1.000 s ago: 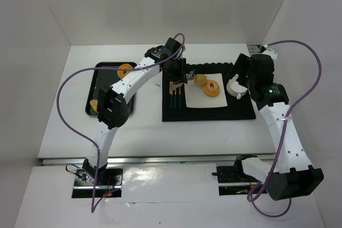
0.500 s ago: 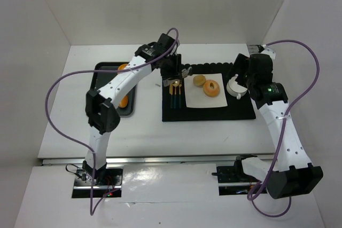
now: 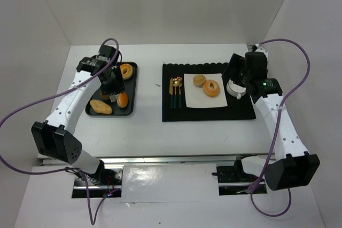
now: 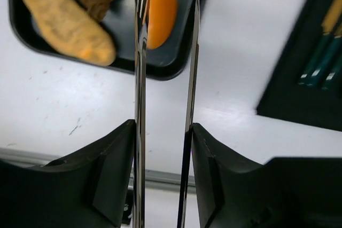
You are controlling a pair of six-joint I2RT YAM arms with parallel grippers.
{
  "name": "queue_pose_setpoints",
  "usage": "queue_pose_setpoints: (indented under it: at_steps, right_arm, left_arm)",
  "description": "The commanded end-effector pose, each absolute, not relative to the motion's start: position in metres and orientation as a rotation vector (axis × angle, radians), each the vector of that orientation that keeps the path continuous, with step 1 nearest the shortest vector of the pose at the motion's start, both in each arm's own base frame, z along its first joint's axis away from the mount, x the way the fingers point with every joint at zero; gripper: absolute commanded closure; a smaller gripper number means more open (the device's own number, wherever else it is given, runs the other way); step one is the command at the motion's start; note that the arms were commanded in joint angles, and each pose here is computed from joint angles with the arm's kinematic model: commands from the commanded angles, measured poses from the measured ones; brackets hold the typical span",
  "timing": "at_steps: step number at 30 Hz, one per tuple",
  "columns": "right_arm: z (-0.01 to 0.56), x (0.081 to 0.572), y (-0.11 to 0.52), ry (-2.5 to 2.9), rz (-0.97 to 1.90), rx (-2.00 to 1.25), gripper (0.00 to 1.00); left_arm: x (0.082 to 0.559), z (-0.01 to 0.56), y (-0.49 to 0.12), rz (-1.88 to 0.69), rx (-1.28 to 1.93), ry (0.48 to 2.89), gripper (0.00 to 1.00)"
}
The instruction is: Place the bread
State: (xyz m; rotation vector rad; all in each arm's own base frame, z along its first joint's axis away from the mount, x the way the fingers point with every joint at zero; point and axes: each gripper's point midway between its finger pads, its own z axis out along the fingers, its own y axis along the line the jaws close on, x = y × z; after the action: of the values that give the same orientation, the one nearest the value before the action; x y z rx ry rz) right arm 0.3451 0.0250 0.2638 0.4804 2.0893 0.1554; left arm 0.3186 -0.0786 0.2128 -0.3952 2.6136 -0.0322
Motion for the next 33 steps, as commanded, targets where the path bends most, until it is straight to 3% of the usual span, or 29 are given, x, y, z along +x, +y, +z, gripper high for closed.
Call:
queue_pose_setpoints:
  at_steps: [1,15,31,33]
  right_arm:
    - [0.272,0.358,0.031,2.048,0.211,0.461,0.01]
    - [0.271,0.359,0.033,2.051,0.226,0.465,0.01]
    - [0.268,0.358,0.037,2.06,0.234,0.467,0.01]
    - [0.268,0.357,0.038,2.063,0.244,0.462,0.01]
  left_arm:
    - [0.307,0.218,-0.057,0.015,-0.448,2.59,0.43]
    - [0.305,0.212,-0.044,0.024,-0.477,2.6,0.43]
    - [0.297,0.161,-0.06,-0.107,-0.475,2.761,0.41]
    - [0.296,0.158,-0.064,-0.133,-0.472,2.778,0.47]
